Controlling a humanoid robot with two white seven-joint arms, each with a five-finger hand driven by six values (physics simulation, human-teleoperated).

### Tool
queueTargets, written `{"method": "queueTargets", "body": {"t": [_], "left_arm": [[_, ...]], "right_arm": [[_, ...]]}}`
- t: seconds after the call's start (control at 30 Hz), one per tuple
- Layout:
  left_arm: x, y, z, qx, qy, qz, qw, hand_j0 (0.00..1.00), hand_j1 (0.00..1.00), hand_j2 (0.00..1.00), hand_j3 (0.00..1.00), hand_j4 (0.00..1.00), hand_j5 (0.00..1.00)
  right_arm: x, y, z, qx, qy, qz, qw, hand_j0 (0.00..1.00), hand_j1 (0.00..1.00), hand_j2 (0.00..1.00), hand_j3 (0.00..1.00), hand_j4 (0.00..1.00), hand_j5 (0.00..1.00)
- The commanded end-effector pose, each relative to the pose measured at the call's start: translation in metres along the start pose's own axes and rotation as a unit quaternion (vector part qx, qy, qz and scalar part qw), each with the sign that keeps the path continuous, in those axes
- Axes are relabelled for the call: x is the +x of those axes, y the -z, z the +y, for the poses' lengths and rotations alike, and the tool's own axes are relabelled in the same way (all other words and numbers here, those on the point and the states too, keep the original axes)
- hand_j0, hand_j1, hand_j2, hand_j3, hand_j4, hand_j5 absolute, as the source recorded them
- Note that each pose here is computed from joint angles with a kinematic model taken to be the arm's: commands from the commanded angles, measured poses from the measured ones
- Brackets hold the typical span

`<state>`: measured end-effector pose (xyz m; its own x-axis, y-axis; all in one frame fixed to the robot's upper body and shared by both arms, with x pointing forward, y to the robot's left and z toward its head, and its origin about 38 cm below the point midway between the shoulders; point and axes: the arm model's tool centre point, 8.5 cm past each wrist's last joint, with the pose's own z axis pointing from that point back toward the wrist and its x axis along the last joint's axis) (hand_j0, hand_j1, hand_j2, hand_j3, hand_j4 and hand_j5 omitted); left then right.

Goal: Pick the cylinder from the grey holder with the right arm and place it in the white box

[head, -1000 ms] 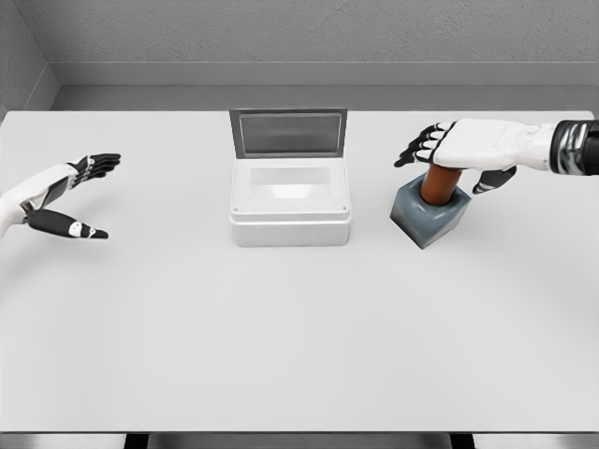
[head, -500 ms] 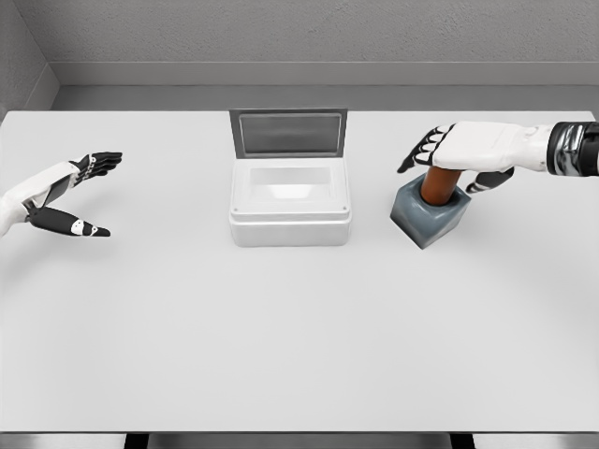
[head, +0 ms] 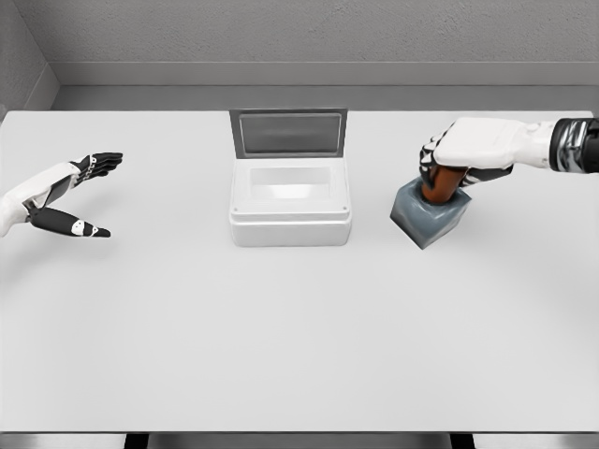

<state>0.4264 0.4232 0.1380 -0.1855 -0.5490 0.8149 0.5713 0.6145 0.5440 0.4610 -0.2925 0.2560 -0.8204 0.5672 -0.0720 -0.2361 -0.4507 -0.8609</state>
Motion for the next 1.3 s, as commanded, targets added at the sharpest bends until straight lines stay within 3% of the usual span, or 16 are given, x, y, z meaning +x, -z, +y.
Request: {"method": "queueTargets", "body": {"t": [0.0,0.27,0.4,0.63,1.03,1.27], "left_arm": [[0.001,0.0,0.001,0.003,-0.002,-0.001,1.0,1.0,1.0,1.0,1.0,1.0,1.0],[0.001,0.0,0.001,0.003,-0.002,-0.001,1.0,1.0,1.0,1.0,1.0,1.0,1.0],[0.001,0.0,0.001,0.003,-0.002,-0.001,1.0,1.0,1.0,1.0,1.0,1.0,1.0],[0.001,0.0,0.003,0.005,-0.002,-0.001,1.0,1.0,1.0,1.0,1.0,1.0,1.0],[0.001,0.0,0.003,0.004,-0.001,-0.001,1.0,1.0,1.0,1.0,1.0,1.0,1.0],[0.001,0.0,0.003,0.004,-0.001,-0.001,1.0,1.0,1.0,1.0,1.0,1.0,1.0]], "right_arm": [[0.0,-0.001,-0.001,-0.002,0.002,-0.001,1.0,0.19,0.19,0.19,0.19,0.19,0.19],[-0.003,-0.008,-0.035,-0.036,-0.017,0.003,0.9992,0.18,0.18,0.18,0.18,0.18,0.18],[0.019,0.012,-0.066,-0.069,-0.045,-0.033,0.9961,0.18,0.18,0.18,0.18,0.18,0.18],[0.056,0.054,-0.092,-0.092,-0.062,-0.093,0.9894,0.18,0.18,0.18,0.18,0.18,0.18],[0.075,0.074,-0.088,-0.079,-0.066,-0.119,0.9876,0.19,0.19,0.19,0.19,0.19,0.19],[0.066,0.086,-0.078,-0.063,-0.047,-0.11,0.9908,0.2,0.2,0.2,0.2,0.2,0.2]]}}
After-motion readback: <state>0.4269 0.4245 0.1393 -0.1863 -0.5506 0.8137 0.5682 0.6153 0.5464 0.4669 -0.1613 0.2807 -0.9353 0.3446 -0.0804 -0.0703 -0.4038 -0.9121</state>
